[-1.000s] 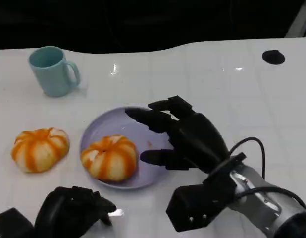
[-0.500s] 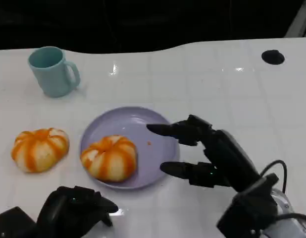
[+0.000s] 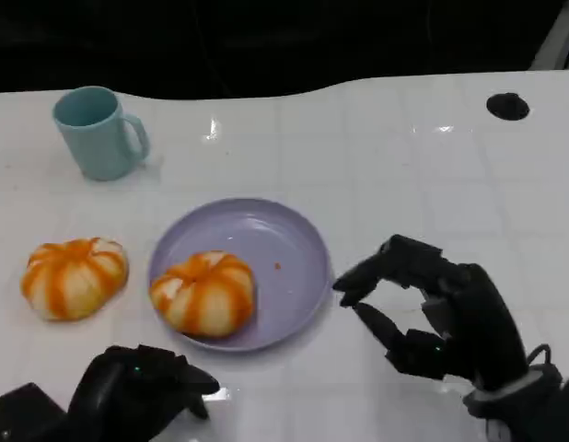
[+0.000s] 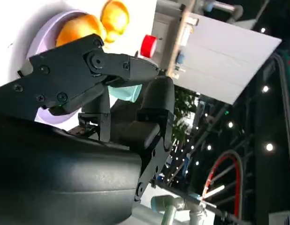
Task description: Grasp the bread from the table and place it into the plate.
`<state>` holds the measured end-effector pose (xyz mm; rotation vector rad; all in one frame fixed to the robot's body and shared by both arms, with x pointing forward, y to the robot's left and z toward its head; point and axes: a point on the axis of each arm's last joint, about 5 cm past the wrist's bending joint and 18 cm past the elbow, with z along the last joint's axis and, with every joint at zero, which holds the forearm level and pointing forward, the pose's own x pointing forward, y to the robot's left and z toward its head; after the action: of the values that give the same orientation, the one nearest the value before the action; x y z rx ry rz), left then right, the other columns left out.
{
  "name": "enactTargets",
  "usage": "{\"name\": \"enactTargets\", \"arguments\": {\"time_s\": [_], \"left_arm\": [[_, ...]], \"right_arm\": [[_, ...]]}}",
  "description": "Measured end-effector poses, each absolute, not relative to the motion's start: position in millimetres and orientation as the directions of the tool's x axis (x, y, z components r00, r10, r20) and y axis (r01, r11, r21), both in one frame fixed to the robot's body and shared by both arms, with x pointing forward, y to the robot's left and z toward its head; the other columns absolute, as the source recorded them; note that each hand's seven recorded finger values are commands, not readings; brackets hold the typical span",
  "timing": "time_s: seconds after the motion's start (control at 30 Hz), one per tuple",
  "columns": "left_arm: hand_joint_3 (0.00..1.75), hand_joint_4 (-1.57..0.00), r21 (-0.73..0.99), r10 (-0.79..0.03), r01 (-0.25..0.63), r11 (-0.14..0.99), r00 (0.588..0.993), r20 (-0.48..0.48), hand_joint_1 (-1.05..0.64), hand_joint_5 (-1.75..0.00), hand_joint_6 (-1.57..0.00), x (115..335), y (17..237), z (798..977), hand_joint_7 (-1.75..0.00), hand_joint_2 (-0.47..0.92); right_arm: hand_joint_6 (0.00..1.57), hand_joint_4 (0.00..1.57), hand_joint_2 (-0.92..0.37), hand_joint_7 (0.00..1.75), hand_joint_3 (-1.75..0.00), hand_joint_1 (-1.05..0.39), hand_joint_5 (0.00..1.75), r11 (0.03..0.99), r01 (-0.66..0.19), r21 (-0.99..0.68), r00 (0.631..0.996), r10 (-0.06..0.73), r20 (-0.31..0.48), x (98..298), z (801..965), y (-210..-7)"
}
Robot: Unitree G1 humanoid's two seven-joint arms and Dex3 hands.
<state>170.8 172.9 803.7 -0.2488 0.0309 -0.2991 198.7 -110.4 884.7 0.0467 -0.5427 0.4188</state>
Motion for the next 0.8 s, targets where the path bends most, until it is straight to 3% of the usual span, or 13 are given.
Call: {"name": "enactTargets", "arguments": {"time_s": [0.2,0.5,0.8], "left_arm": [[0.0,-0.81,-0.25,-0.297,0.288,0.924,0.955,0.004,-1.05,-1.63,-1.57,171,173,803.7,-0.24,0.86],[0.0,-0.81,-0.252,-0.294,0.285,0.925,0.956,0.002,-1.05,-1.63,-1.57,171,173,803.6,-0.24,0.86],[0.01,-0.81,-0.257,-0.289,0.279,0.925,0.957,-0.001,-1.05,-1.64,-1.57,170,174,803.4,-0.23,0.87]], "right_arm": [[0.67,0.72,-0.42,1.48,-1.25,-0.19,1.74,0.91,-0.416,0.002,0.808,0.368,0.46,184,878.7,-119],[0.66,0.77,-0.42,1.52,-1.28,-0.25,1.75,0.921,-0.388,0.044,0.859,0.343,0.381,165,867.1,-130],[0.65,0.8,-0.47,1.65,-1.23,-0.28,1.75,0.919,-0.393,0.039,0.865,0.355,0.355,159,861.7,-135]]}}
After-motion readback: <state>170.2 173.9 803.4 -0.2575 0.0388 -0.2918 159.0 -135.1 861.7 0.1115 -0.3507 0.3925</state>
